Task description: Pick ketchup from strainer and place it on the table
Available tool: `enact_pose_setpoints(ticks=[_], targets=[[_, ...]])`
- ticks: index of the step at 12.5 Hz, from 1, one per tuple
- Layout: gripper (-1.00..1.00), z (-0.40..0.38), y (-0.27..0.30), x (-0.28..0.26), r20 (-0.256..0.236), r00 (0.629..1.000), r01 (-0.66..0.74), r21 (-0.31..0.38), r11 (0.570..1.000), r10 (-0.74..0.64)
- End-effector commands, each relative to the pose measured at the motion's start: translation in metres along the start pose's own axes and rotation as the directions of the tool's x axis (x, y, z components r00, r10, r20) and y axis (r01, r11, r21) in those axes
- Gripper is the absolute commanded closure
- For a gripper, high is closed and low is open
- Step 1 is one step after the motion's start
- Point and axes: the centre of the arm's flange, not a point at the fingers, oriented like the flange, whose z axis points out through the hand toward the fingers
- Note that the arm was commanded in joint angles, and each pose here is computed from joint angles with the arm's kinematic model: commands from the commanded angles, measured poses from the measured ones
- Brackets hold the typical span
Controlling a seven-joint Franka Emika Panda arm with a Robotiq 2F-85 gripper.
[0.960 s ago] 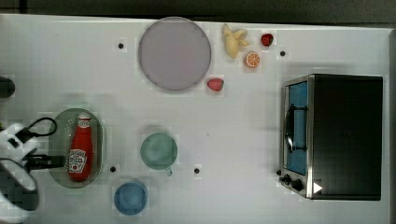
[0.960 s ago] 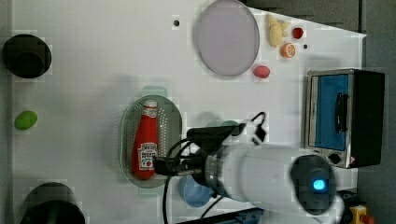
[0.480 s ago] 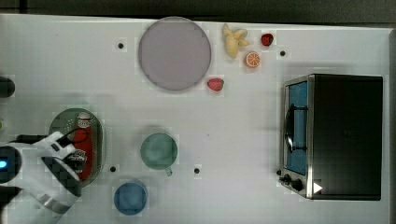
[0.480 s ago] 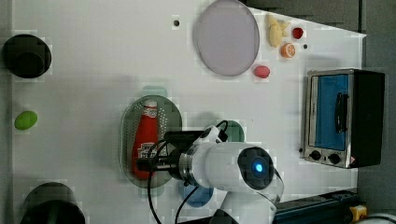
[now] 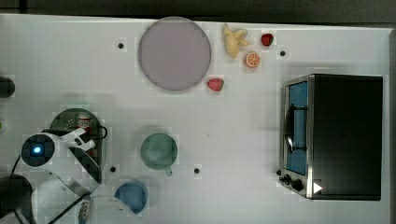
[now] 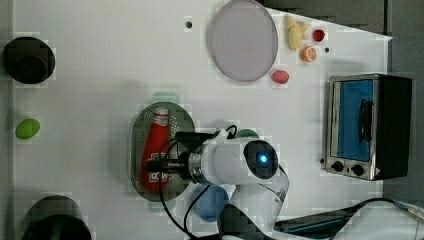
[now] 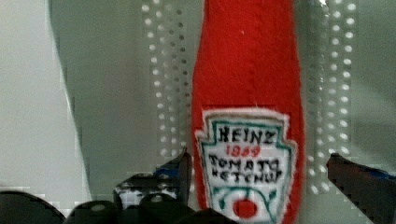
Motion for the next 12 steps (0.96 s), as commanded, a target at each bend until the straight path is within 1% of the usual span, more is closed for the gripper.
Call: enact_pose_setpoints(ticks=[1,3,4,5,6,7,8,10,12], targets=[[-1.0,0.005,-0.009,0.002,-0.03,0.998,-0.049,0.046,0.998,0.05],[-1.0,0.012,-0.006,0.002,-0.031,0.998,-0.046,0.03,0.998,0.047],[-0.92,0.014,-0.007,0.001,-0.031,0.999,-0.044,0.027,0.999,0.044],[-0.69,0.012,-0.011,-0.001,-0.038,0.999,-0.036,0.039,0.999,0.038],[-0.43,0.011,-0.012,-0.001,-0.04,0.999,-0.034,0.04,0.999,0.035],[-0.22,0.009,-0.013,-0.001,-0.044,0.998,-0.033,0.042,0.999,0.035],[-0.21,0.004,-0.014,-0.001,-0.052,0.998,-0.029,0.04,0.999,0.031],[-0.21,-0.017,-0.021,-0.004,-0.083,0.996,-0.011,0.036,0.999,0.014],[-0.21,-0.052,-0.027,-0.007,-0.118,0.993,-0.004,0.007,1.0,0.005]])
